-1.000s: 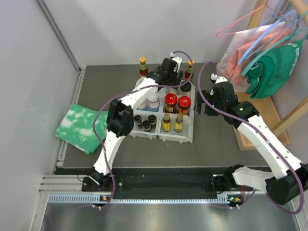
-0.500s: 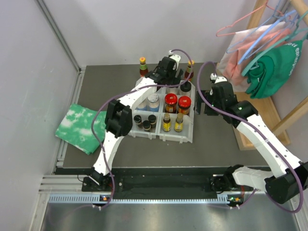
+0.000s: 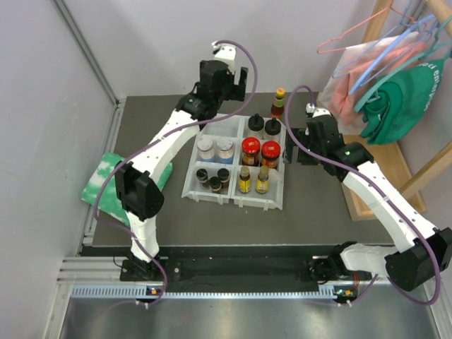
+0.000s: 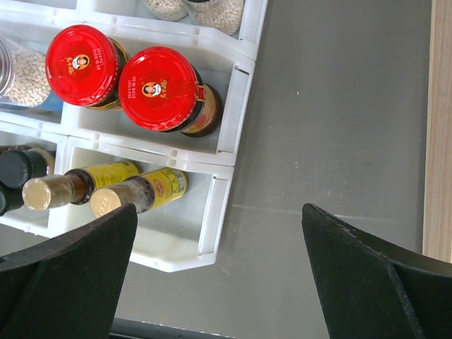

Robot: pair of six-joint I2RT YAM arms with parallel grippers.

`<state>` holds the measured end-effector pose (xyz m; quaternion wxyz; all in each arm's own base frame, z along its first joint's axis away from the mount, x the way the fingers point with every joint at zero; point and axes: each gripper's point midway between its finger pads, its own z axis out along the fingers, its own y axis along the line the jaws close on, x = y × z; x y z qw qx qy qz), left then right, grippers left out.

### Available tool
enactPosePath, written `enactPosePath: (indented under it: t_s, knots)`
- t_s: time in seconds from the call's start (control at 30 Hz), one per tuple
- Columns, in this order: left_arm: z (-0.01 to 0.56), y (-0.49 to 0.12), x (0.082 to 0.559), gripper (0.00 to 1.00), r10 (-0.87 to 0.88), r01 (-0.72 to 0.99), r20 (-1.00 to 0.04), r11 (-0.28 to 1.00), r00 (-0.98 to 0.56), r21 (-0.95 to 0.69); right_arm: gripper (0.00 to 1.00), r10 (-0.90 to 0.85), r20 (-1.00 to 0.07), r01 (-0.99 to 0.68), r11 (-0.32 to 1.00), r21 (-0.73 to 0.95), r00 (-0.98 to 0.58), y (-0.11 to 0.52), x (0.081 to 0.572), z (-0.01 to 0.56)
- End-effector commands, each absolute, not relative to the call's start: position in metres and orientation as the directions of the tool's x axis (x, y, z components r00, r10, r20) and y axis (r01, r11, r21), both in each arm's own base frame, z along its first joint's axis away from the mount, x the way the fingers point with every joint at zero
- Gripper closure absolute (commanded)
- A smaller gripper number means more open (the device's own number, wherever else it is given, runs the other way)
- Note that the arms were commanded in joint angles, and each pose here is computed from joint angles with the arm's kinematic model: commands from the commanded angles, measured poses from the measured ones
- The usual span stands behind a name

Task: Organize the condiment bottles
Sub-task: Pick up the bottle from the corner of the board.

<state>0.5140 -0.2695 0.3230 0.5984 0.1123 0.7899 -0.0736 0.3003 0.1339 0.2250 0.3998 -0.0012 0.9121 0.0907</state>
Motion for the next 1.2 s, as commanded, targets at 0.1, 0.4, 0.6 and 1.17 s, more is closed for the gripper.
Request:
enactPosePath:
  t_s: [0.1,0.4,0.6,1.17]
  knots:
    - [0.320,-0.220,0.547,0.01,-0.051,0.110,-0.963,0.990,-0.265,-0.083,0.01,0.086,-0.762,-0.088,0.979,0.184,-0.642,0.140,0.308,0.242]
    - [0.283,-0.202,0.588,0.01,-0.127,0.112,-0.950,0.980,-0.284,-0.164,0.01,0.079,-0.755,-0.086,0.980,0.177,-0.651,0.140,0.309,0.237]
    - [0.261,-0.196,0.612,0.01,-0.164,0.110,-0.944,0.973,-0.286,-0.203,0.01,0.072,-0.749,-0.085,0.982,0.169,-0.658,0.140,0.309,0.233]
    - [0.228,-0.183,0.648,0.19,-0.169,0.051,-0.958,0.981,-0.231,-0.186,0.01,0.054,-0.728,-0.077,0.986,0.146,-0.683,0.141,0.314,0.220]
